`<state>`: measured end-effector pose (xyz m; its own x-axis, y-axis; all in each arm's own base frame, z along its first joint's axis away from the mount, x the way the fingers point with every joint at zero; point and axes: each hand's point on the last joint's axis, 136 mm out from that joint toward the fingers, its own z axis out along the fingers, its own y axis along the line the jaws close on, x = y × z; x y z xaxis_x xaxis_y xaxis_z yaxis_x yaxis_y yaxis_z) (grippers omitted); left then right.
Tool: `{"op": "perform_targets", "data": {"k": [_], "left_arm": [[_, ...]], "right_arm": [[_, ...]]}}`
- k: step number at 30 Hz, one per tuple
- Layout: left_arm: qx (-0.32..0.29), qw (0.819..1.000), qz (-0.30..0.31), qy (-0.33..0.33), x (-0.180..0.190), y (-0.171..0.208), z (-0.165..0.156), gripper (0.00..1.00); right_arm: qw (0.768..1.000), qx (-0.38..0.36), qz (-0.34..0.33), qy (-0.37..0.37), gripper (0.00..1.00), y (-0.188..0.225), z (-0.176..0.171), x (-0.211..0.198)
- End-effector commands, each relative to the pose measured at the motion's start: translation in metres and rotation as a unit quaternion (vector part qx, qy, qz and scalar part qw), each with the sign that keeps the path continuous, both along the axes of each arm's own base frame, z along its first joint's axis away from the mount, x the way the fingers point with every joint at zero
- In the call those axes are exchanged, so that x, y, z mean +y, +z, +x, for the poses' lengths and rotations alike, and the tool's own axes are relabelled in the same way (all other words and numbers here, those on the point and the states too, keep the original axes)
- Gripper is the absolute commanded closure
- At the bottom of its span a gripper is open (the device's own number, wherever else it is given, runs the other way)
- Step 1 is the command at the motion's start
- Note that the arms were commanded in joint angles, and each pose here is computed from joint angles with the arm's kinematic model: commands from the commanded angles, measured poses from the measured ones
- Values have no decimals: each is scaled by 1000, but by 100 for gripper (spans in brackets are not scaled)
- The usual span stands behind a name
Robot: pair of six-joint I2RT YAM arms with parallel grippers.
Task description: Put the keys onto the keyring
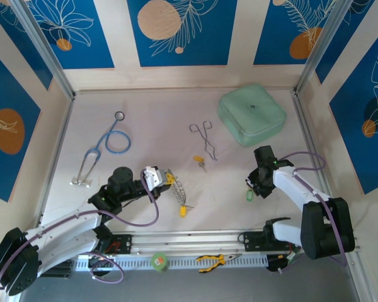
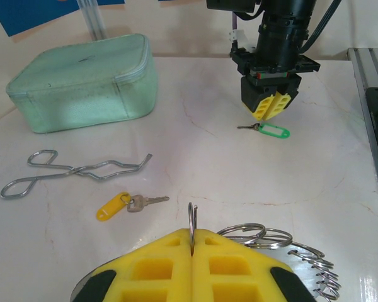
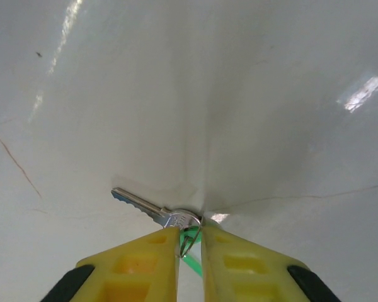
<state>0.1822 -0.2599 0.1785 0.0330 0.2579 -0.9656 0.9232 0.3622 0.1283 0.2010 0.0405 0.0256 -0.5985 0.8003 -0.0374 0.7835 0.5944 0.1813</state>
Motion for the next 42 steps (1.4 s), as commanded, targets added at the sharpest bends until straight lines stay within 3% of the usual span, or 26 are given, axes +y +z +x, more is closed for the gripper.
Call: {"op": "perform_targets", "data": {"k": [1, 9, 15, 18, 20, 23, 26, 29, 32, 38, 42], "left_arm": [[-27, 999, -22, -20, -6, 24, -4, 100], [-28, 999, -20, -20, -6, 24, -4, 100], [-29, 999, -21, -22, -7, 24, -4, 100], [-28, 999, -20, -22, -6, 24, -5, 100], [-28, 999, -20, -21, -6, 25, -5, 100], [-29, 999, -20, -21, -6, 25, -5, 100], [-31, 999, -21, -19, -6, 25, -4, 100], [-32, 999, -28, -18, -7, 27, -3, 100], [-31, 999, -35, -14, -7, 29, -1, 100], [-25, 998, -65, 1, -5, 38, 1, 100], [-12, 998, -68, -4, -5, 38, -1, 100]], "right_arm": [[1000, 8, 7, -3, 88, -1, -3, 2], [1000, 13, 3, -3, 83, -4, -4, 0], [1000, 12, 2, -4, 90, -4, -3, -1], [1000, 8, 8, -6, 100, -3, -3, -1], [1000, 0, 14, -3, 100, -2, -2, -2], [999, -34, 21, 26, 100, 9, 6, 2], [984, -131, 51, 109, 100, 39, 29, 23], [939, -253, 65, 224, 100, 81, 44, 54], [872, -349, 74, 335, 100, 123, 43, 91], [741, -425, 120, 506, 100, 175, 14, 156], [664, -444, 164, 579, 100, 196, -11, 187]]}}
